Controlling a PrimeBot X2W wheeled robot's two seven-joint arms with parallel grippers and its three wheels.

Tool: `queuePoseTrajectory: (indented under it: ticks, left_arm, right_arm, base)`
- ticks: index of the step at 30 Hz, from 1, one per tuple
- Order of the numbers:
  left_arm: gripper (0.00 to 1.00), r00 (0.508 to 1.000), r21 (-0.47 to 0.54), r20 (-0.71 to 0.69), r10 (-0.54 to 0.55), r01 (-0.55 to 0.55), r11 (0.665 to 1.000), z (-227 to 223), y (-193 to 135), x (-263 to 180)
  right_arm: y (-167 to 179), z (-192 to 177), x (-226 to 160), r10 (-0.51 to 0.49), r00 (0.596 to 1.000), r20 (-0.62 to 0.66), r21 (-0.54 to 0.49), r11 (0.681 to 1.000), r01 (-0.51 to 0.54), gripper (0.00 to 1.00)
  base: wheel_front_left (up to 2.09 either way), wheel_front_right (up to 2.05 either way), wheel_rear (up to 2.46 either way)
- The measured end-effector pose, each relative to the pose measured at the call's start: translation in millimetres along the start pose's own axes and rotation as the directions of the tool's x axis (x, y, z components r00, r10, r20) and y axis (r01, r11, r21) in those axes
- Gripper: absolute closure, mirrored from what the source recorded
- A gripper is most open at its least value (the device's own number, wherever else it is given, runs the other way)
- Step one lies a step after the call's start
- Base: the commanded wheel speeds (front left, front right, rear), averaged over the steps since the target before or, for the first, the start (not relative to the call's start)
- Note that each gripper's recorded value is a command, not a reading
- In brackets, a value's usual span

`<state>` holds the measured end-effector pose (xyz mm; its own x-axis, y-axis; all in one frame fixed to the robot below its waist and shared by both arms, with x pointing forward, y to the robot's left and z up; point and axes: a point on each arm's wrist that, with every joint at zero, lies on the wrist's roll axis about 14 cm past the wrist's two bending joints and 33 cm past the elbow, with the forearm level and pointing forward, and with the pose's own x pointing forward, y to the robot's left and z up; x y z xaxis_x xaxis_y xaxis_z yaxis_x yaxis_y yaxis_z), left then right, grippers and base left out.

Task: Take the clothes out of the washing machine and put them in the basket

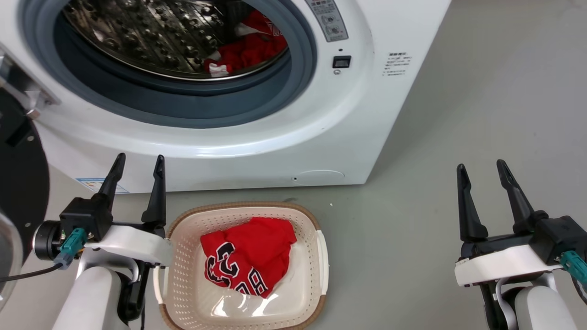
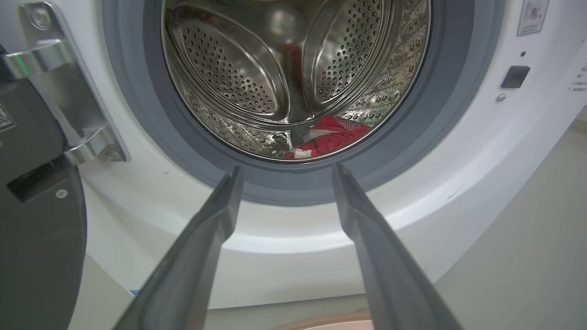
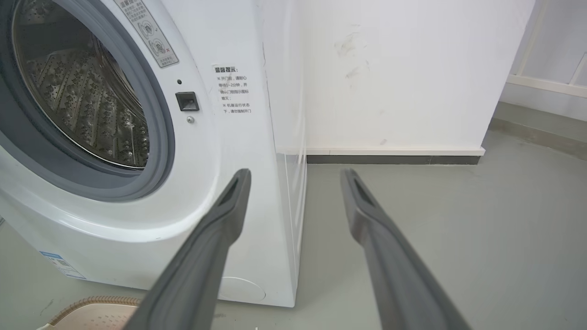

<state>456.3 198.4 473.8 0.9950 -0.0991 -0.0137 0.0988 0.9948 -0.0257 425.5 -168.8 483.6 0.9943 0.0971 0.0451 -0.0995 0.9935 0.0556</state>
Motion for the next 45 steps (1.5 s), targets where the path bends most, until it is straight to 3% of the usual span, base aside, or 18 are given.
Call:
queuePoseTrajectory:
  ticks: [5,15,25,33,41,45]
  left_arm:
    - [0.00,0.998,0.043,0.001,-0.071,0.070,0.997,-2,-9,18]
    - [0.00,0.971,0.137,-0.024,-0.238,0.239,0.961,-10,-37,100]
    - [0.00,0.949,0.197,-0.226,-0.221,0.266,0.944,-49,-32,208]
    - [0.00,0.875,0.205,-0.450,-0.178,0.295,0.933,-100,-38,275]
    - [0.00,0.807,0.132,-0.580,-0.112,0.228,0.965,-138,-29,319]
    - [0.00,0.721,0.102,-0.689,-0.079,0.204,0.974,-178,-26,315]
  right_arm:
    - [-7,-9,-3,-0.021,0.999,-0.024,0.008,1.000,0.021,0.00]
    - [-33,-33,-2,-0.093,0.992,-0.087,0.014,0.995,0.094,0.00]
    - [-60,-70,-4,-0.168,0.969,-0.181,0.014,0.985,0.173,0.00]
    - [-68,-114,-13,-0.189,0.936,-0.298,-0.001,0.980,0.198,0.00]
    - [-77,-125,-19,-0.215,0.917,-0.335,-0.028,0.975,0.219,0.00]
    - [-78,-131,-24,-0.224,0.907,-0.358,-0.039,0.973,0.226,0.00]
  base:
    - [0.00,0.00,0.00]
    - [0.00,0.00,0.00]
    - [0.00,0.00,0.00]
    - [0.00,0.00,0.00]
    - [0.00,0.00,0.00]
    - [0.00,0.00,0.00]
